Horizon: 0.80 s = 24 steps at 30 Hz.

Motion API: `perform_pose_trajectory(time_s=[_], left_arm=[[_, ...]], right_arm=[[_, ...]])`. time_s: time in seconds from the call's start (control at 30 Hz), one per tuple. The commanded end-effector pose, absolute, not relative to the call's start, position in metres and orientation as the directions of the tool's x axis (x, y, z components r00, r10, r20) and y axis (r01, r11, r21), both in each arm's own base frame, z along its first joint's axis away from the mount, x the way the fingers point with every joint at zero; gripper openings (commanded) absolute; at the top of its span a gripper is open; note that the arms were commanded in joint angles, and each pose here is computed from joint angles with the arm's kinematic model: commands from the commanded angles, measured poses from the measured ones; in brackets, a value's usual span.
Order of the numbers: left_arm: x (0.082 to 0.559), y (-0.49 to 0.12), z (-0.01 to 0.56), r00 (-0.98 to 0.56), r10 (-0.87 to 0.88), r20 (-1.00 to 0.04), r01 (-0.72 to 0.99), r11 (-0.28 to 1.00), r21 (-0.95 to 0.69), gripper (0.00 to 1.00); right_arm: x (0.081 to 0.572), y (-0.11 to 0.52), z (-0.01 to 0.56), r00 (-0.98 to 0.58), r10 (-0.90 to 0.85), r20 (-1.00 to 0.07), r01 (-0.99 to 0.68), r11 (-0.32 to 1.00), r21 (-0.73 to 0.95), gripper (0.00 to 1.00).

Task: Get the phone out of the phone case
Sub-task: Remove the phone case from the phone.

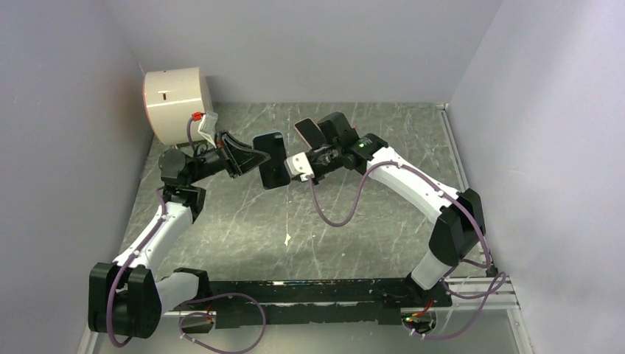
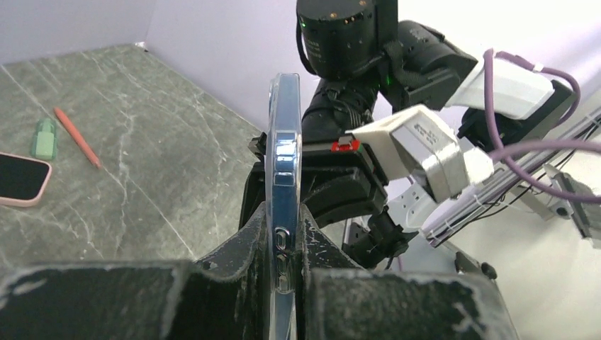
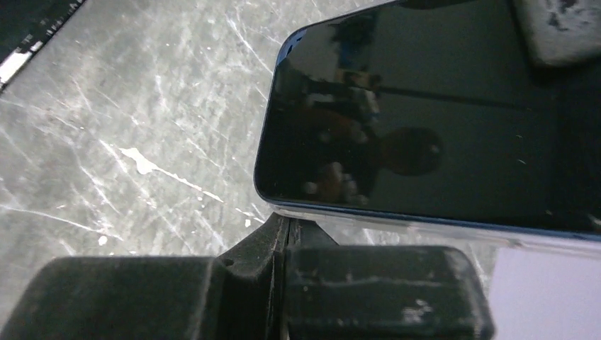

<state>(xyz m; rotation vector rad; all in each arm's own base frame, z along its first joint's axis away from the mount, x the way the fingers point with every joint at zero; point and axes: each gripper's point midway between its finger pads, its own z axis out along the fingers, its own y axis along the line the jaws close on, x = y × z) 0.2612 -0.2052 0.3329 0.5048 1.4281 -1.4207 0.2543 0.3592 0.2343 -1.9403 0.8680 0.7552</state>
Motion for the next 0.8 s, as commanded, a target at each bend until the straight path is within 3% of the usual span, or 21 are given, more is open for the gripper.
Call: perform_pose_trajectory(time_s=[0.0,0.23,0.43,0.6,0.77], left_arm=[[0.257,-0.205,0.373,-0.356,-0.42,-0.835,0.861,0.2,-0.467,0.02],[0.262,-0.197,0.373,-0.318,-0.445,-0.838,0.846,0.267,-0.462,0.02],[0.269,-0.186,0.372,-0.315,-0.499,-0.807,0.813,0.298,-0.501,0.02],[0.278,-0.179,0.371,-0.324,-0.566,-0.758,0.773,0.303,-0.557,0.03],[0.279,-0.175,0.372,-0.343,-0.61,-0.715,0.749,0.282,-0.6,0.02]], right_arm=[[0.263,0.377,0.264,0.725,-0.176,-0.666,-0.68,-0.337,-0.651,0.0],[0.268,0.372,0.272,0.654,-0.192,-0.732,-0.756,-0.206,-0.621,0.02],[0.27,0.353,0.277,0.547,-0.161,-0.822,-0.834,-0.025,-0.551,0.36],[0.272,0.338,0.28,0.385,-0.126,-0.914,-0.91,0.111,-0.398,0.47],[0.281,0.327,0.288,0.232,-0.025,-0.972,-0.936,0.266,-0.23,0.51]])
